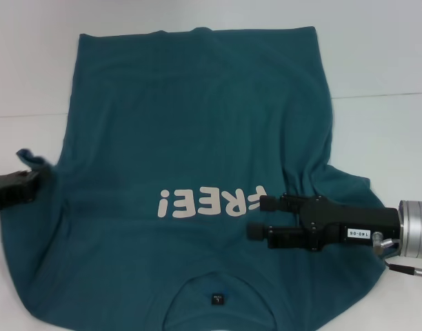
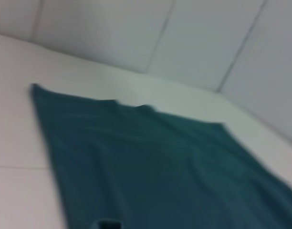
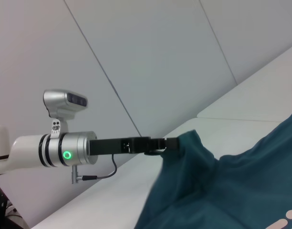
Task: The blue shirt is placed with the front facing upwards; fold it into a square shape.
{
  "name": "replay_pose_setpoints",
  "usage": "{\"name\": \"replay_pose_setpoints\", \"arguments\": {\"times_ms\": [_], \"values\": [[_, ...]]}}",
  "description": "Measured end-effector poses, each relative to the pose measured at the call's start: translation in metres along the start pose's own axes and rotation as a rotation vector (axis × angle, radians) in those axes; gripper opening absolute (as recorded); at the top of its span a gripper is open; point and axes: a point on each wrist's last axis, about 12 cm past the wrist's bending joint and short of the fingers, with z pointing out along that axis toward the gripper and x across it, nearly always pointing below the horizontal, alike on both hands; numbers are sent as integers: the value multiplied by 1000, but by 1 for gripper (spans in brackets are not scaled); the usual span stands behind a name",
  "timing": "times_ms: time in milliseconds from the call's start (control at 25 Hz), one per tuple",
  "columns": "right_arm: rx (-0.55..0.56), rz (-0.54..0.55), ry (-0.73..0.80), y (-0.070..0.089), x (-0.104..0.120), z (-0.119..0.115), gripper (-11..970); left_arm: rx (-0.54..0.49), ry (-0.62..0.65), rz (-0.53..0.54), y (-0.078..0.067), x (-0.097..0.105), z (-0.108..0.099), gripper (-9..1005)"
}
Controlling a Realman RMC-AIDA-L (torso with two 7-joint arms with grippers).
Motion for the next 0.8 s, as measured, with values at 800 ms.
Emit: {"name": "replay_pose_setpoints", "arguments": {"times_ms": [800], "values": [[6, 12, 5, 1, 5, -4, 941, 208, 14, -133, -37, 14, 37, 179]]}}
